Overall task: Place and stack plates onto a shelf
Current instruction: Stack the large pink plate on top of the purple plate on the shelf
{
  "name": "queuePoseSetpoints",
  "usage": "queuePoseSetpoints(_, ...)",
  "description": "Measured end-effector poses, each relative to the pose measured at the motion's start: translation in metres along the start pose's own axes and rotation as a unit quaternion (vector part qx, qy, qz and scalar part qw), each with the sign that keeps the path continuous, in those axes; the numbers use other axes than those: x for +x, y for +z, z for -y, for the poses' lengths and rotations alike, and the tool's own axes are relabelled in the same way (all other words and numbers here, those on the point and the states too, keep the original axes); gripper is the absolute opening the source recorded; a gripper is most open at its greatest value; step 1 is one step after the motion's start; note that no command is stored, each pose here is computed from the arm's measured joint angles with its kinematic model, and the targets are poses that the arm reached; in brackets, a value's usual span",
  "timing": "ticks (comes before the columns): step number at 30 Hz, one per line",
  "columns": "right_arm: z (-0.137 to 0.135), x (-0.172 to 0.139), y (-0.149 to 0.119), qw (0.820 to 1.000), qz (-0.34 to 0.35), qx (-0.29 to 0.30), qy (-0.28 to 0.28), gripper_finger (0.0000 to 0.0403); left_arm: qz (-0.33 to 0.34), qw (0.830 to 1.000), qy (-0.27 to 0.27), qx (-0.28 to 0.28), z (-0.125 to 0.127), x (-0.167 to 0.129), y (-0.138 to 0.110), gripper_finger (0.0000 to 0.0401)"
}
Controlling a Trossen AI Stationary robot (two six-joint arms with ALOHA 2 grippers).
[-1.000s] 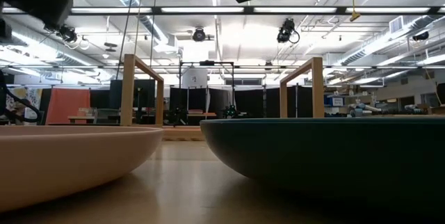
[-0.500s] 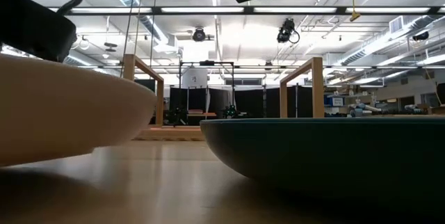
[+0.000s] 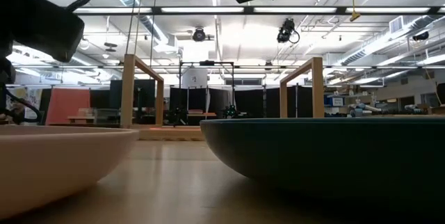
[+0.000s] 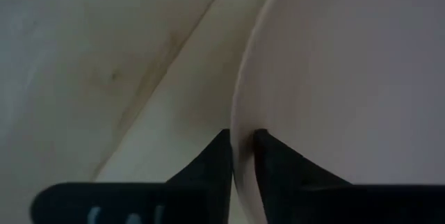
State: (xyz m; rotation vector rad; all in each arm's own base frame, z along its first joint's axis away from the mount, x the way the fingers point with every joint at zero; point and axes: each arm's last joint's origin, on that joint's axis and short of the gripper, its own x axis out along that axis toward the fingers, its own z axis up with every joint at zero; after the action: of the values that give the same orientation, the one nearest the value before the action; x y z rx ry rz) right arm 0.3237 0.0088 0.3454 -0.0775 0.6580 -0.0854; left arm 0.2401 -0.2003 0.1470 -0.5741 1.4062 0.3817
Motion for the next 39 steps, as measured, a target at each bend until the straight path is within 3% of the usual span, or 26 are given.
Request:
queuePoseSetpoints(5,-0.001,0.000,0.000,1.000,0.000,0.006,0.020,0.0213,0.017,1.000,-0.014,-0.005,-0.002,-0.013,0.003,0.0027)
queuePoseSetpoints(18,-0.003,0.000,0.000,0.992,-0.004,0.119,0.044,0.0213,0.135,0.990,-0.013,-0.027,-0.029,-0.071,0.015,0.0020)
queuePoseSetpoints(26,-0.003,0.000,0.000,0.990,-0.004,0.132,0.043,0.0213,0.241,0.966,-0.019,-0.088,-0.050,-0.103,0.039,0.0020)
queuePoseSetpoints(33,-0.002,0.000,0.001,0.990,0.000,0.133,0.038,0.0213,0.296,0.945,-0.002,-0.142,-0.066,-0.111,0.064,0.0020)
queuePoseSetpoints(39,-0.002,0.000,0.001,0.988,-0.001,0.153,0.037,0.0213,0.329,0.932,0.018,-0.150,-0.075,-0.113,0.084,0.0020)
